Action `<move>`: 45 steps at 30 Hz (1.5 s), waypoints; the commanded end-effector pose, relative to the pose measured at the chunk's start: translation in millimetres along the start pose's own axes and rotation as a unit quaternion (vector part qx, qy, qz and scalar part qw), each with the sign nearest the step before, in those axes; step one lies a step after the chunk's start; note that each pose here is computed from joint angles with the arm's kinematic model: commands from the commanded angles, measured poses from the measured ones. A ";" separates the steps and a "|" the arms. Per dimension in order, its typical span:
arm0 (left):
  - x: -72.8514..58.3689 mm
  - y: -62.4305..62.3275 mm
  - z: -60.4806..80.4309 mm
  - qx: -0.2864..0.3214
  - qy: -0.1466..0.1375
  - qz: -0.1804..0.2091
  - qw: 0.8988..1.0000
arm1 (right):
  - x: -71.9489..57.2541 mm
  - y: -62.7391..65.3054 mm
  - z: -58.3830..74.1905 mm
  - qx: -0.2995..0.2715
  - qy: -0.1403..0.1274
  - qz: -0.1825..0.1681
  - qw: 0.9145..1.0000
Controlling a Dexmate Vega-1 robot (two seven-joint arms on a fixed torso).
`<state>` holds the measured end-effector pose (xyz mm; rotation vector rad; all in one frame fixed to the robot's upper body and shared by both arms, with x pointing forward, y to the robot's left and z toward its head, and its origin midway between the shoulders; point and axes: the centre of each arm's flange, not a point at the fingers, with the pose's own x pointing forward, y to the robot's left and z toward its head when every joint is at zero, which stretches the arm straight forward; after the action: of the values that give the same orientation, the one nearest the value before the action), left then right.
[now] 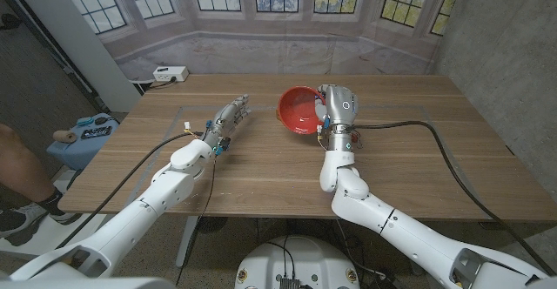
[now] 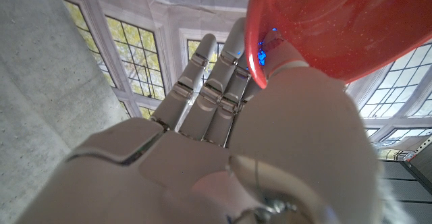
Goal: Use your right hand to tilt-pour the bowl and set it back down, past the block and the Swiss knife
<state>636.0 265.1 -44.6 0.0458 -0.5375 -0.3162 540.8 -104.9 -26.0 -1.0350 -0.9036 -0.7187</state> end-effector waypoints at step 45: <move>-10.4 -5.1 -11.7 -0.011 0.004 0.004 1.000 | 10.8 -39.2 -10.3 0.114 0.078 0.328 0.935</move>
<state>630.5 262.2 -61.8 0.0162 -0.5288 -0.3050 520.1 -126.8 -7.0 -0.9597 -0.5394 -0.2432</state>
